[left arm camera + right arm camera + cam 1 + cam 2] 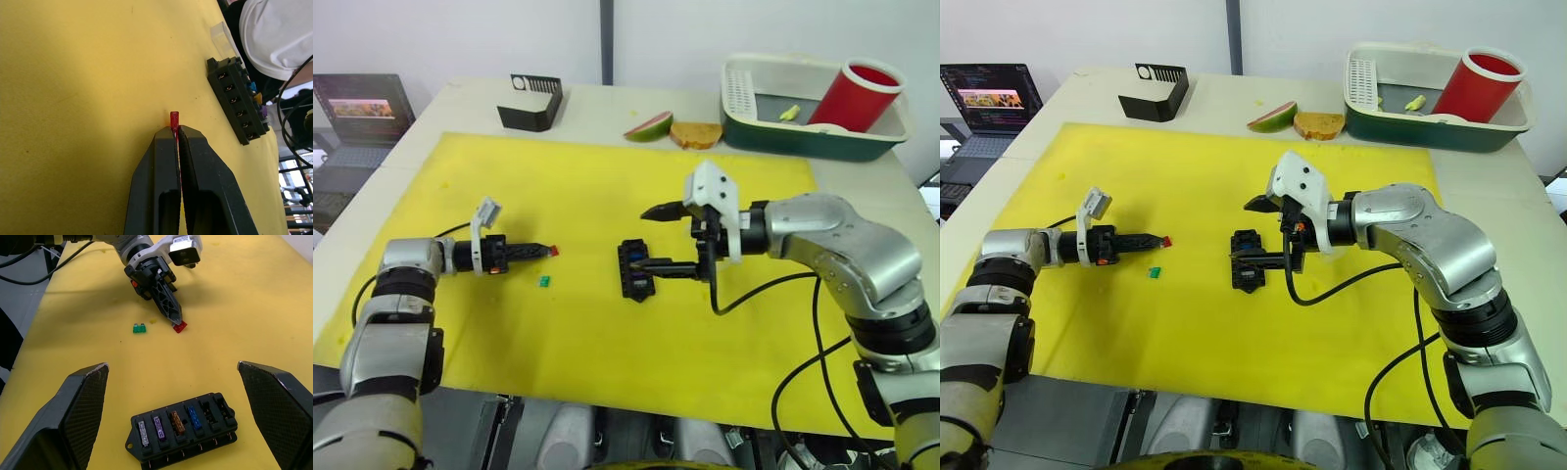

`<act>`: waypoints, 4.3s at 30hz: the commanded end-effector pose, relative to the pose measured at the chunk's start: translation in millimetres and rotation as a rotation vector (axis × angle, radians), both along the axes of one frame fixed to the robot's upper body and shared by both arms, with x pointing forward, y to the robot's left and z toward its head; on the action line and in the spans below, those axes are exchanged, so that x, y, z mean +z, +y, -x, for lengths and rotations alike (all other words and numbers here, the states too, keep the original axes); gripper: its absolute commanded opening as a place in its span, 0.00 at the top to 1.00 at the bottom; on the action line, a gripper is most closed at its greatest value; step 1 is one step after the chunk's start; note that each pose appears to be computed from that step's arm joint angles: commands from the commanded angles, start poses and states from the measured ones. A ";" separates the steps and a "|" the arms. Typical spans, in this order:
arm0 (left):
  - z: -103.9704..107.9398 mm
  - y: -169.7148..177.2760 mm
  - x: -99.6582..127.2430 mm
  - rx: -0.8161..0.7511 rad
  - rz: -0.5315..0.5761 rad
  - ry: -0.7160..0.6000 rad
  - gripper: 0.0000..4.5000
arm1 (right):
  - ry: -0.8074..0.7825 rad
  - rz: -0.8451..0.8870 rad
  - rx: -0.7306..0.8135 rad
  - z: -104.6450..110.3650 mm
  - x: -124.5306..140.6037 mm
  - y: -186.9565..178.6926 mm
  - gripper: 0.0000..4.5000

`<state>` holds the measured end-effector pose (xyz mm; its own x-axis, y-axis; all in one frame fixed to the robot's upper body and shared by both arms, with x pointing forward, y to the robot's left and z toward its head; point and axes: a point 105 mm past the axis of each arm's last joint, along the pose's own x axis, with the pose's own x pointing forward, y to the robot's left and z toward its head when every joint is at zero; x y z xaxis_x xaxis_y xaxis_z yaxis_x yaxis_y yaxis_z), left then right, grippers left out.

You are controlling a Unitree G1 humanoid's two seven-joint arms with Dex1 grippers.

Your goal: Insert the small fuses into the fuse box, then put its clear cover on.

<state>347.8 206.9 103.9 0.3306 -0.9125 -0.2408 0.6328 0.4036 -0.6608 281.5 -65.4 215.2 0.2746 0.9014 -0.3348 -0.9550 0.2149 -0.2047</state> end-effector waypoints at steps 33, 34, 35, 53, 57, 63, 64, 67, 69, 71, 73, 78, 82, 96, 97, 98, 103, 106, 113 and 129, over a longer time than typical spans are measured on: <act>67.0 -79.8 172.0 -0.191 0.337 -0.572 0.99 | 0.508 -0.416 0.020 -3.3 61.7 10.3 0.00; 67.9 -82.0 173.8 -0.193 0.344 -0.579 0.99 | 0.509 -0.426 0.025 -3.6 64.5 11.2 0.00; 68.5 -83.6 175.1 -0.193 0.351 -0.582 1.00 | 0.510 -0.433 0.032 -3.3 66.5 12.3 0.06; 68.4 -92.5 167.3 -0.209 0.348 -0.563 1.00 | 0.478 -0.480 0.078 2.1 78.9 25.5 0.52; 67.5 -92.2 167.2 -0.209 0.349 -0.563 1.00 | 0.477 -0.477 0.080 4.1 78.1 24.5 0.52; 66.9 -93.0 166.7 -0.210 0.352 -0.562 1.00 | 0.479 -0.469 0.078 5.9 75.4 24.4 0.52; 66.9 -93.2 166.8 -0.211 0.352 -0.562 1.00 | 0.480 -0.467 0.077 6.0 75.0 24.7 0.52; 66.5 -93.4 167.0 -0.209 0.354 -0.564 1.00 | 0.480 -0.460 0.074 6.5 73.0 25.7 0.52; 66.5 -93.4 166.5 -0.209 0.356 -0.562 1.00 | 0.479 -0.459 0.074 6.5 73.1 26.1 0.52; 66.3 -93.2 165.5 -0.208 0.356 -0.560 1.00 | 0.477 -0.458 0.073 6.5 73.2 26.5 0.64; 66.0 -93.0 164.7 -0.206 0.355 -0.559 1.00 | 0.476 -0.457 0.074 6.7 73.3 26.6 0.80; 66.9 -93.0 162.4 -0.206 0.351 -0.555 1.00 | 0.474 -0.457 0.074 6.6 74.1 26.7 0.99; 67.7 -93.5 160.6 -0.210 0.341 -0.554 1.00 | 0.470 -0.449 0.075 7.3 74.5 26.5 0.99; 66.1 -55.5 75.0 -0.340 -0.360 -0.735 0.01 | -0.057 0.271 0.101 -20.7 5.0 19.0 1.00; 65.0 -54.8 65.2 -0.357 -0.401 -0.745 0.01 | -0.085 0.323 0.124 -23.7 0.0 16.1 1.00; 64.3 -54.3 59.0 -0.369 -0.426 -0.754 0.01 | -0.099 0.356 0.139 -26.1 -3.3 14.0 1.00; 55.2 -62.9 51.5 -0.342 -0.430 -0.811 0.01 | -0.144 0.402 0.212 -35.0 -2.9 22.7 1.00; 51.5 -71.1 51.9 -0.322 -0.409 -0.833 0.01 | -0.165 0.410 0.233 -40.5 -1.8 30.8 1.00; 51.7 -78.6 42.5 -0.335 -0.428 -0.838 0.01 | -0.168 0.438 0.248 -49.9 -4.1 44.5 1.00; 55.2 -78.5 38.7 -0.331 -0.435 -0.831 0.01 | -0.153 0.516 0.235 -59.4 -16.5 36.9 1.00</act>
<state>294.0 131.4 133.7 0.2895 -0.8703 -0.3985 0.9557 0.2395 0.1713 340.2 -31.1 186.2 0.1484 0.6588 -0.7375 -0.9328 -0.1544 -0.3256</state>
